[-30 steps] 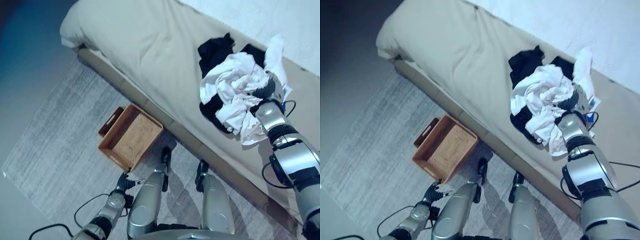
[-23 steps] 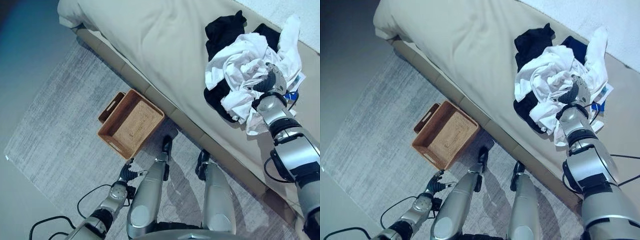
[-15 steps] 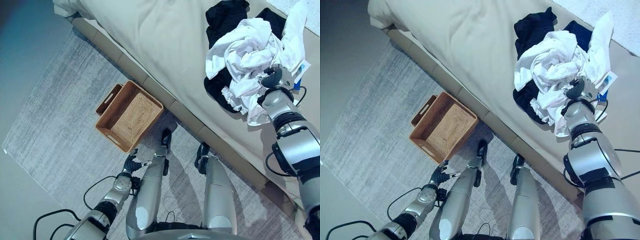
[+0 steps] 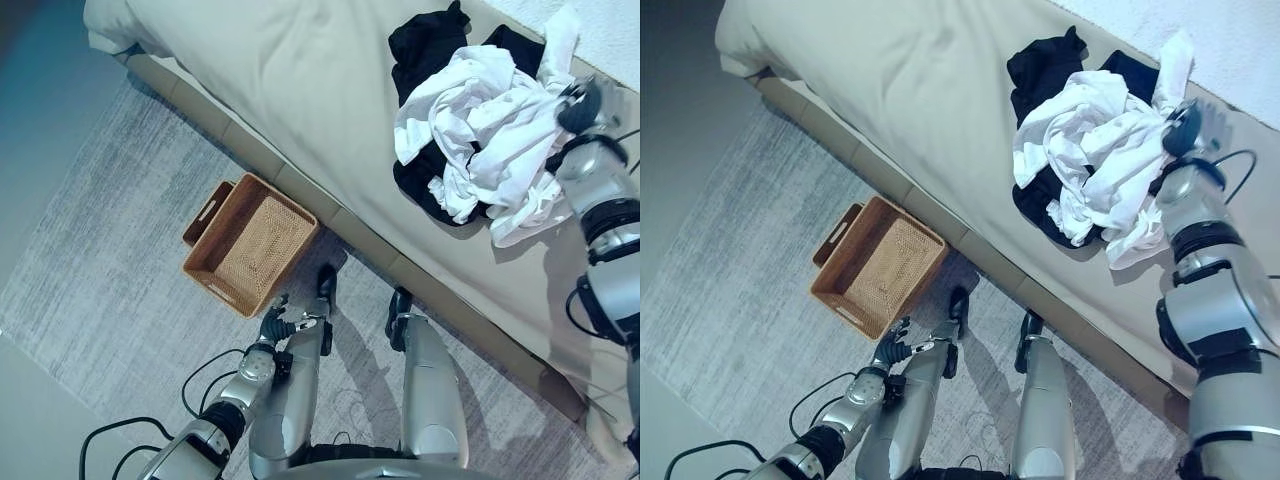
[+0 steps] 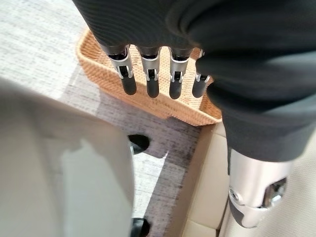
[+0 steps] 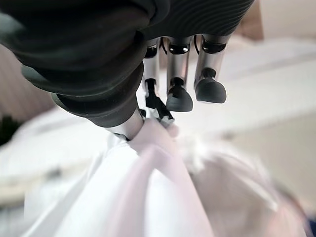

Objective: Pick up clothes into the bucket

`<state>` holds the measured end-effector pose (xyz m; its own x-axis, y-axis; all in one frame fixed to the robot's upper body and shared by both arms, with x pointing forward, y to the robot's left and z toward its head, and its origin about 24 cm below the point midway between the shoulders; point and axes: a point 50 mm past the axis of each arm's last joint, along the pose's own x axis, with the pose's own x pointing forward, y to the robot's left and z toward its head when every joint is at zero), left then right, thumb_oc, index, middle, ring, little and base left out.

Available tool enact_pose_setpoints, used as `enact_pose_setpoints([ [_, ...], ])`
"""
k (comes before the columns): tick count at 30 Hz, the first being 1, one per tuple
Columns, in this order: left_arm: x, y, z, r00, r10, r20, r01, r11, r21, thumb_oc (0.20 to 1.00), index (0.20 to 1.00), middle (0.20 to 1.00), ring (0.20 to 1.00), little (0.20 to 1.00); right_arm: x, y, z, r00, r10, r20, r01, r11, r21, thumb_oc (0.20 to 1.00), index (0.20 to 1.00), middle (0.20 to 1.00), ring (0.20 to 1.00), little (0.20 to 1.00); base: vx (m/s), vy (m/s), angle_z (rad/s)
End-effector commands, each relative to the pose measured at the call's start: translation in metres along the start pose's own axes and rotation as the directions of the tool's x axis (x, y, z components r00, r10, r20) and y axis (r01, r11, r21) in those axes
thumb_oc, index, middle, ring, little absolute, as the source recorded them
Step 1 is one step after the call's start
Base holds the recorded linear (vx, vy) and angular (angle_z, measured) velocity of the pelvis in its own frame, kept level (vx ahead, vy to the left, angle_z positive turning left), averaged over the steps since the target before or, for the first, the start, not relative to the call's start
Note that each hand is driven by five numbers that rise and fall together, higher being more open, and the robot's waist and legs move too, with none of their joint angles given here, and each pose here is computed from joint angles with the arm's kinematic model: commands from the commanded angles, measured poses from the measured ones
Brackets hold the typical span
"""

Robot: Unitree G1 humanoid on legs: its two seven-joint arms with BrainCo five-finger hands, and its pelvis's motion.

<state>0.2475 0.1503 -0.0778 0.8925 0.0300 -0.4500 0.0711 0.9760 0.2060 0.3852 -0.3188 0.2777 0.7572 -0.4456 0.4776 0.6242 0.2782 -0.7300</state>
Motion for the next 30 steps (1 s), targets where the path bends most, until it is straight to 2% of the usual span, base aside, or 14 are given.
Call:
enact_pose_setpoints([
  [1,-0.010,0.015,-0.017,0.997,0.069,-0.025,-0.070,0.997,-0.034,1.000,1.000,1.000,1.000,1.000,0.020,-0.074,0.041,0.947,-0.275,0.168,0.259,0.960,0.110,0.200,0.200,0.200,0.200,0.200,-0.01,0.037,-0.18],
  [8,-0.016,0.038,-0.030,0.988,0.142,-0.059,-0.144,0.989,-0.018,1.000,1.000,1.000,1.000,1.000,0.013,-0.117,0.080,0.842,-0.411,0.350,0.351,0.909,0.223,0.200,0.200,0.200,0.200,0.200,0.02,0.040,-0.31],
  [11,-0.017,0.043,-0.032,0.986,0.153,-0.061,-0.154,0.988,-0.014,1.000,1.000,1.000,1.000,1.000,0.012,-0.121,0.080,0.833,-0.417,0.363,0.358,0.907,0.221,0.200,0.200,0.200,0.200,0.200,0.01,0.036,-0.29],
  [17,-0.017,0.056,-0.014,0.987,0.160,0.035,-0.159,0.987,-0.041,1.000,1.000,1.000,1.000,1.000,0.007,-0.138,0.081,0.797,-0.427,0.428,0.397,0.903,0.163,0.200,0.200,0.200,0.200,0.200,0.04,0.054,-0.21],
  [23,-0.018,0.063,0.017,0.979,0.083,0.187,-0.091,0.995,0.038,1.000,1.000,1.000,1.000,1.000,0.006,-0.147,0.081,0.785,-0.358,0.506,0.416,0.909,-0.001,0.200,0.200,0.200,0.200,0.200,0.06,0.053,-0.16],
  [26,-0.017,0.061,0.033,0.967,0.037,0.250,-0.057,0.996,0.073,1.000,1.000,1.000,1.000,1.000,0.007,-0.149,0.081,0.789,-0.339,0.513,0.413,0.910,-0.034,0.200,0.200,0.200,0.200,0.200,0.06,0.047,-0.11],
  [30,-0.020,0.065,0.098,0.879,-0.021,0.476,-0.013,0.998,0.068,1.000,1.000,1.000,1.000,1.000,0.004,-0.145,0.082,0.797,-0.272,0.540,0.378,0.921,-0.094,0.200,0.200,0.200,0.200,0.200,0.07,0.020,0.03],
])
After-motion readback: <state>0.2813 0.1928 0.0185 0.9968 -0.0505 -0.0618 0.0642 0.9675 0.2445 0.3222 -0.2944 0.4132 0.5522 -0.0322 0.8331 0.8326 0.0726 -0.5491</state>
